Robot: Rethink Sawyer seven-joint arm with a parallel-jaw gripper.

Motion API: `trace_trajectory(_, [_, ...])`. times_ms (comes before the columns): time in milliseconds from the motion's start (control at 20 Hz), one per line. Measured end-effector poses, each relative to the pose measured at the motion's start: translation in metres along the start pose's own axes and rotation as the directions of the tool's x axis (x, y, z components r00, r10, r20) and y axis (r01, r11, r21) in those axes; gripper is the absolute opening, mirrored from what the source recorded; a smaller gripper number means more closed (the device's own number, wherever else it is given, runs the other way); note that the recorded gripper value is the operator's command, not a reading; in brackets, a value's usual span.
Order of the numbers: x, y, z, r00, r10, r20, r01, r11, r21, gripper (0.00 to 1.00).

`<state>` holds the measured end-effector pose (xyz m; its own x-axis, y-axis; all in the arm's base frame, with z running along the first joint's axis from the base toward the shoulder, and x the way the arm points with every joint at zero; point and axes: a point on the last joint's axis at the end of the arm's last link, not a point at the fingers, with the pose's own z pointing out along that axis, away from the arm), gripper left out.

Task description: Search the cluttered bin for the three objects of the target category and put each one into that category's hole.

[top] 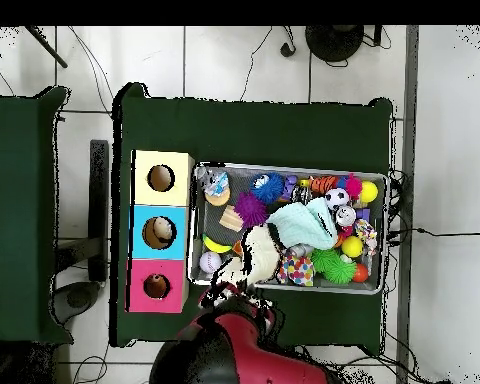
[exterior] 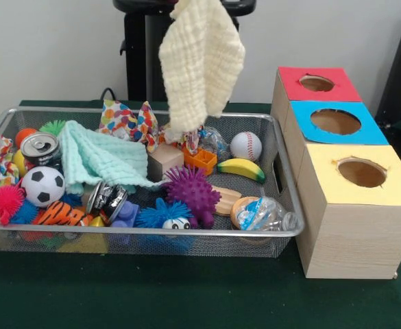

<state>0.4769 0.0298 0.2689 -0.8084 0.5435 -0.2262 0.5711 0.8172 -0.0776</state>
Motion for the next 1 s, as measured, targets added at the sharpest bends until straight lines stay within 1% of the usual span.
trace_trajectory(200, [0.01, 0.009, -0.006, 0.9995, -0.023, -0.021, 0.023, 0.9997, 0.0, 0.0])
trace_trajectory(350, [0.016, 0.016, -0.009, 0.9988, -0.042, -0.024, 0.042, 0.9991, -0.003, 0.0])
trace_trajectory(600, [0.017, 0.02, -0.009, 0.9986, -0.046, -0.025, 0.046, 0.9989, -0.007, 0.0])
trace_trajectory(1000, [0.02, 0.022, 0.005, 0.9975, -0.041, -0.058, 0.041, 0.9991, 0.008, 0.0])
